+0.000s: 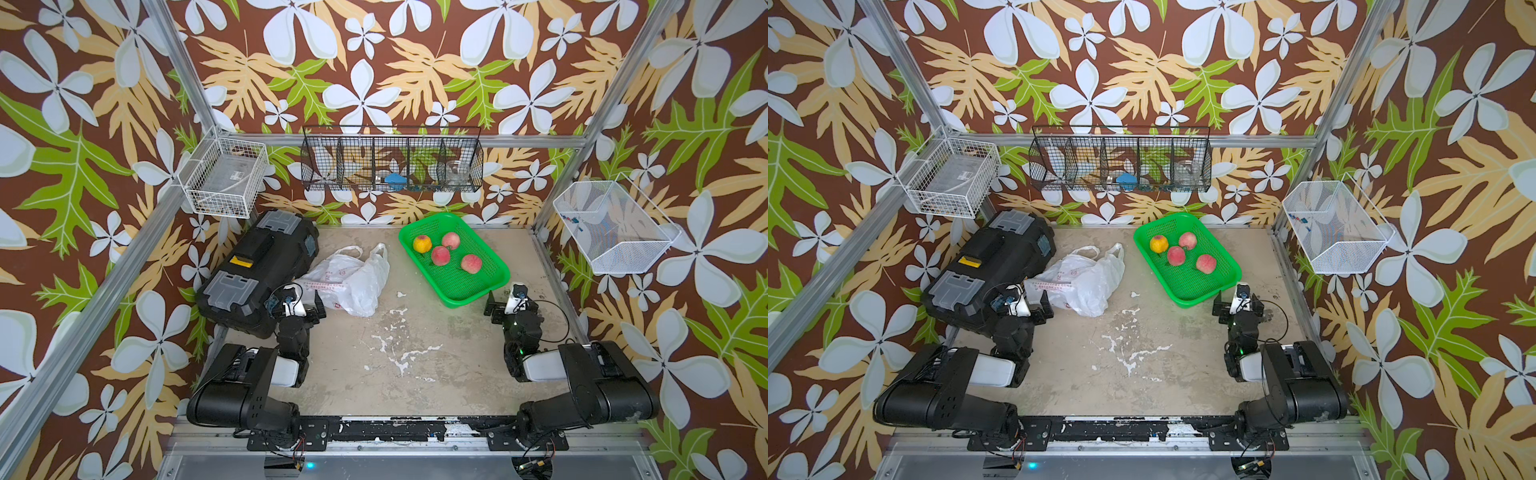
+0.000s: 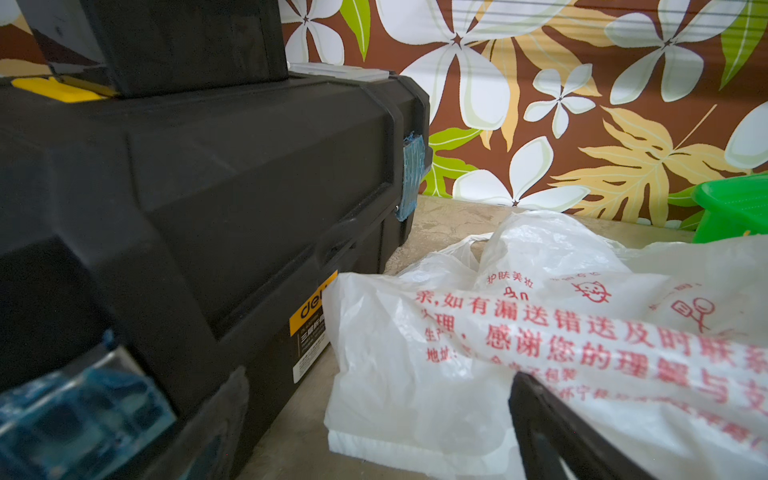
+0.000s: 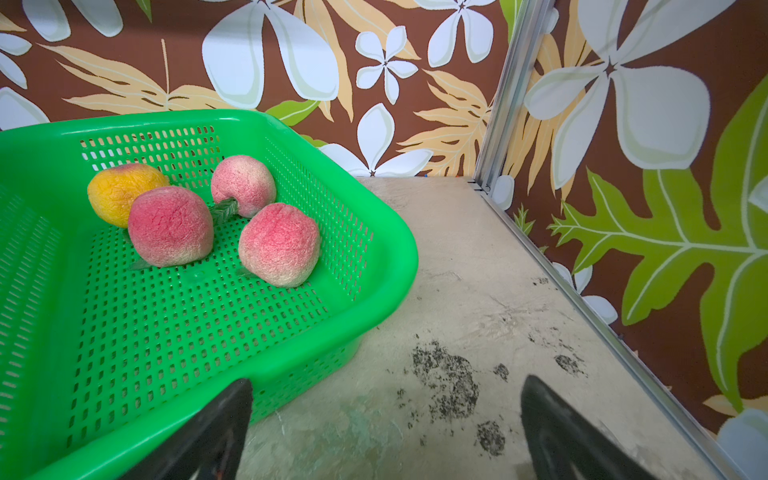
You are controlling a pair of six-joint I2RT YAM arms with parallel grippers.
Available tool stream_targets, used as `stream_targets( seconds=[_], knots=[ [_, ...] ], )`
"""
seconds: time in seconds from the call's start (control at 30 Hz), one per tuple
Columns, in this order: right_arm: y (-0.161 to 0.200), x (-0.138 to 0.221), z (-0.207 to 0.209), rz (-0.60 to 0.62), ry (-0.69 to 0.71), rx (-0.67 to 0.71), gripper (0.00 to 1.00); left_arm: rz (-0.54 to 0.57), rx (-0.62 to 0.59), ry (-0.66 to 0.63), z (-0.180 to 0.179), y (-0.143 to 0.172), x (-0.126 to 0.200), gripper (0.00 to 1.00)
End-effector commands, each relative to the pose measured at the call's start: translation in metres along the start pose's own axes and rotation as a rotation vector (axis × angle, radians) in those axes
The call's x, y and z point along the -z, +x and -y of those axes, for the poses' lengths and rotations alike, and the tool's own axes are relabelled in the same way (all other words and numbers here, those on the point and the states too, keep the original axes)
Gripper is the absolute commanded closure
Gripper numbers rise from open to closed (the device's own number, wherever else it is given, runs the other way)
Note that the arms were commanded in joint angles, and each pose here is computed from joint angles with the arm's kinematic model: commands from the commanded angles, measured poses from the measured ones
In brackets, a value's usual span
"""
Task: Place the peach into a plastic bag & tie a knot
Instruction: Pick up the plastic bag at the center of the board.
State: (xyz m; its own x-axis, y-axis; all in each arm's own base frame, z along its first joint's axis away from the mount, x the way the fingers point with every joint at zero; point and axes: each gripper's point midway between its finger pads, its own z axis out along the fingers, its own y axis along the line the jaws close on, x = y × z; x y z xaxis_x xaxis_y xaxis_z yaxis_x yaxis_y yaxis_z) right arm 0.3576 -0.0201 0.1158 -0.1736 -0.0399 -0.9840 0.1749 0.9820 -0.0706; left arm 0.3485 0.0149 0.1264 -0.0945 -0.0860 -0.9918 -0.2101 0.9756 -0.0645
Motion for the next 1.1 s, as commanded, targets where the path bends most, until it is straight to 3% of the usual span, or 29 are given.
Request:
stream_targets(
  seconds=[0.0, 0.27, 0.43, 0.57, 0.63, 0.7, 0.77, 0.83, 0.93, 1.07],
  knots=[
    [-0.008, -0.002, -0.004, 0.029, -0.021, -0.004, 0.00, 0.035, 0.010, 0.007, 0.002, -0.010, -0.001, 0.00],
    [-0.022, 0.001, 0.000, 0.070, -0.001, -0.011, 0.00, 0.041, -0.013, 0.071, 0.011, -0.015, 0.001, 0.00],
    [-0.051, -0.002, -0.006, -0.046, 0.022, -0.056, 0.00, -0.003, 0.017, -0.059, 0.007, -0.032, 0.007, 0.00],
    [-0.081, 0.009, -0.009, -0.111, 0.086, -0.114, 0.00, -0.036, 0.081, -0.059, 0.027, -0.063, 0.014, 0.00],
    [-0.094, 0.014, -0.023, -0.124, 0.029, -0.168, 0.00, -0.071, 0.154, -0.032, 0.035, -0.077, 0.015, 0.00],
    [-0.104, 0.020, -0.043, -0.184, -0.083, -0.311, 0.00, -0.079, 0.215, 0.007, 0.043, -0.096, 0.018, 0.00],
    [-0.110, 0.024, -0.073, -0.214, -0.285, -0.455, 0.00, -0.069, 0.313, 0.066, 0.054, -0.122, 0.023, 0.00],
    [-0.117, 0.034, -0.101, -0.240, -0.489, -0.533, 0.11, -0.088, 0.420, 0.150, 0.068, -0.139, 0.030, 0.00],
    [-0.113, 0.041, -0.120, -0.324, -0.526, -0.515, 0.18, -0.095, 0.360, 0.386, 0.108, -0.162, 0.041, 0.00],
    [-0.113, 0.048, -0.134, -0.393, -0.525, -0.461, 0.18, -0.330, 0.305, 0.494, 0.143, -0.130, 0.036, 0.01]
  ],
)
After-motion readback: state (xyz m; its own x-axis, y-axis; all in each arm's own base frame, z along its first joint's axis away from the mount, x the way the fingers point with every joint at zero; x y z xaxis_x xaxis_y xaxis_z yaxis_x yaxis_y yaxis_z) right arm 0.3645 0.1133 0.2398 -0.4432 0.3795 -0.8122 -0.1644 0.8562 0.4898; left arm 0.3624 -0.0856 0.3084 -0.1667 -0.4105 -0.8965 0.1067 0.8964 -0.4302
